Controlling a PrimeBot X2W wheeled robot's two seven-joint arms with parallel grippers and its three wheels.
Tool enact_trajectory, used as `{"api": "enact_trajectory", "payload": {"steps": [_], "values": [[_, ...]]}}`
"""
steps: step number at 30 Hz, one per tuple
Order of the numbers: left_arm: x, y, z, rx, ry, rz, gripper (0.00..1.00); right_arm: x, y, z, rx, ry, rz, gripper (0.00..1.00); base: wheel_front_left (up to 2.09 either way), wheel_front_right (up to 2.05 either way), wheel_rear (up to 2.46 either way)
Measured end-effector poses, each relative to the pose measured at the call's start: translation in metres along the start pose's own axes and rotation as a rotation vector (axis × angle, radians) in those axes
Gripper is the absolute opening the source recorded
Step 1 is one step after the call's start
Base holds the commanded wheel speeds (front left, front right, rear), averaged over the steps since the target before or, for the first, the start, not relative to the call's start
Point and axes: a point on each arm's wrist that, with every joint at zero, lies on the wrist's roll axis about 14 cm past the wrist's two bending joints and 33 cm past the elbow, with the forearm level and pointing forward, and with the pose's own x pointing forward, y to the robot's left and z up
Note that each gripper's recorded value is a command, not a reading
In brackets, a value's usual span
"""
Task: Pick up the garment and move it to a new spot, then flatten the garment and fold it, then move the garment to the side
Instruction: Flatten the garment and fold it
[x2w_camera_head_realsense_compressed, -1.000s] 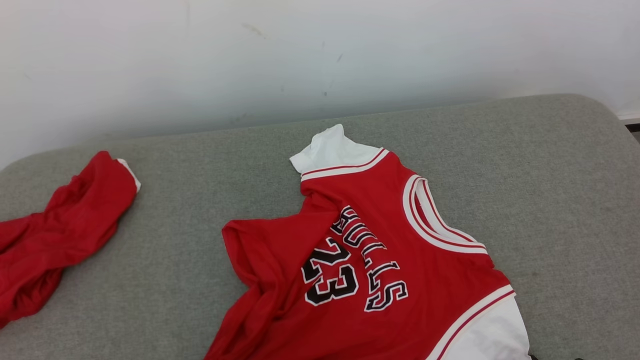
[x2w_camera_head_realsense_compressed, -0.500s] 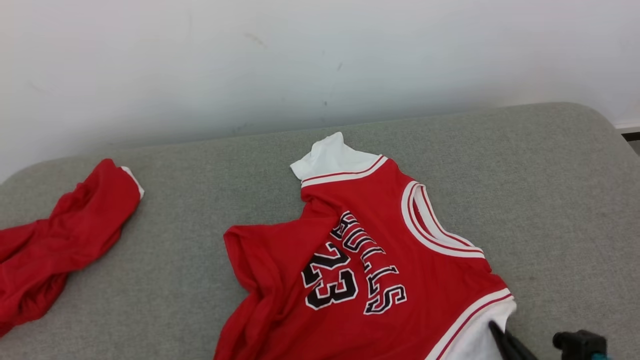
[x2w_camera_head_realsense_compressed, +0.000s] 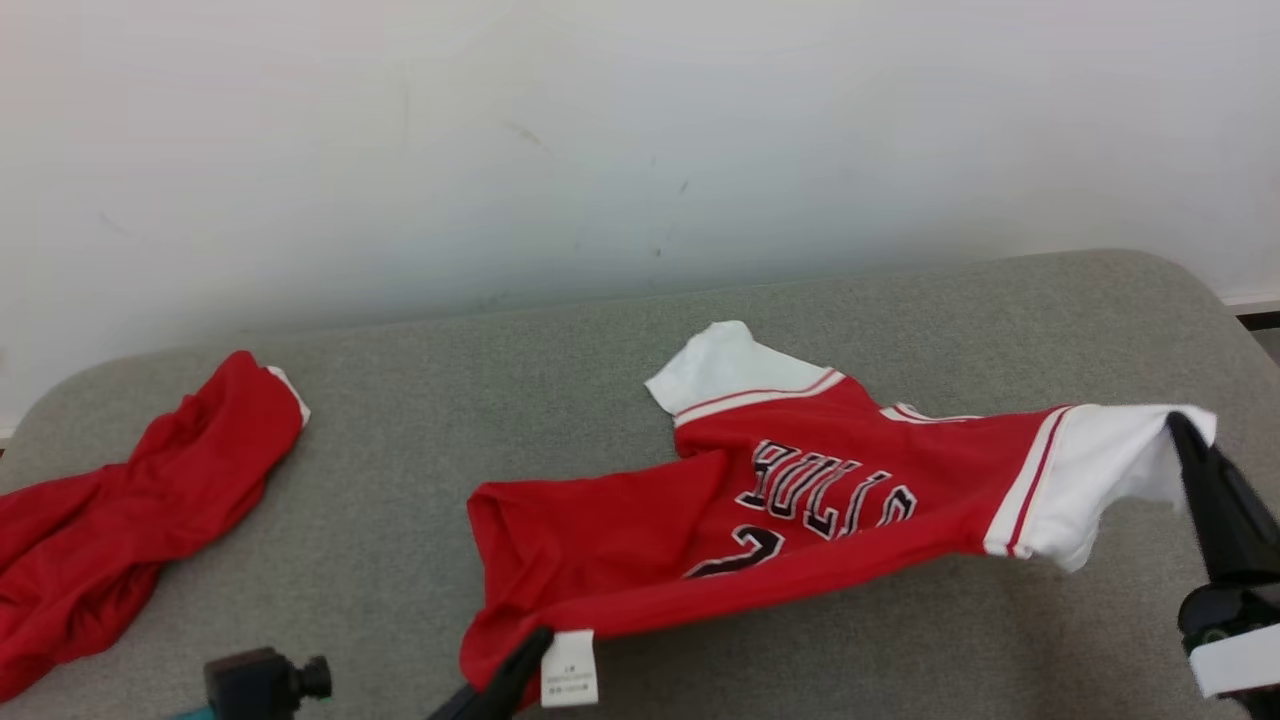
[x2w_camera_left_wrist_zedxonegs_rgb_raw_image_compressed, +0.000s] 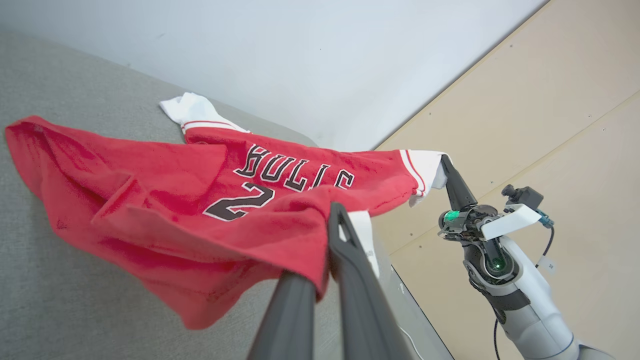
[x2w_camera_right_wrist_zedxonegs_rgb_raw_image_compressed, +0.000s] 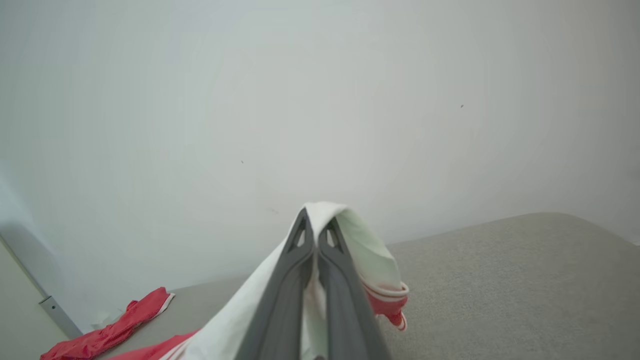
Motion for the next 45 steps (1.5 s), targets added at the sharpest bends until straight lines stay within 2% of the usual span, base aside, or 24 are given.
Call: {"api": "enact_trajectory", "payload": {"steps": [3, 10, 17, 22, 27, 30, 34, 36, 45], "values": [[0.002, -0.023, 0.032, -0.007, -0.095, -0.072, 0.00, 0.005, 0.007, 0.037, -0.022, -0.092, 0.033, 0.00, 0.00, 0.00, 0.00], [0.000, -0.081, 0.086, 0.064, -0.224, -0.249, 0.00, 0.004, 0.030, 0.116, -0.101, -0.261, 0.110, 0.00, 0.00, 0.00, 0.00], [-0.011, -0.128, 0.120, 0.113, -0.272, -0.372, 0.00, -0.018, 0.056, 0.190, -0.159, -0.433, 0.168, 0.00, 0.00, 0.00, 0.00], [-0.019, -0.151, 0.131, 0.120, -0.258, -0.421, 0.00, -0.042, 0.069, 0.226, -0.170, -0.521, 0.188, 0.00, 0.00, 0.00, 0.00], [-0.023, -0.166, 0.137, 0.119, -0.246, -0.464, 0.00, -0.057, 0.075, 0.238, -0.175, -0.536, 0.186, 0.00, 0.00, 0.00, 0.00], [-0.017, -0.160, 0.141, 0.165, -0.231, -0.442, 0.00, -0.052, 0.067, 0.235, -0.194, -0.500, 0.143, 0.00, 0.00, 0.00, 0.00], [0.006, -0.136, 0.145, 0.224, -0.187, -0.374, 0.00, -0.026, 0.057, 0.223, -0.215, -0.430, 0.098, 0.00, 0.00, 0.00, 0.00], [0.024, -0.115, 0.154, 0.286, -0.182, -0.313, 0.00, -0.005, 0.054, 0.216, -0.204, -0.400, 0.094, 0.00, 0.00, 0.00, 0.00], [0.127, -0.028, 0.175, 0.372, -0.102, -0.182, 0.00, 0.124, 0.035, 0.164, -0.191, -0.227, 0.073, 0.00, 0.00, 0.00, 0.00]]}}
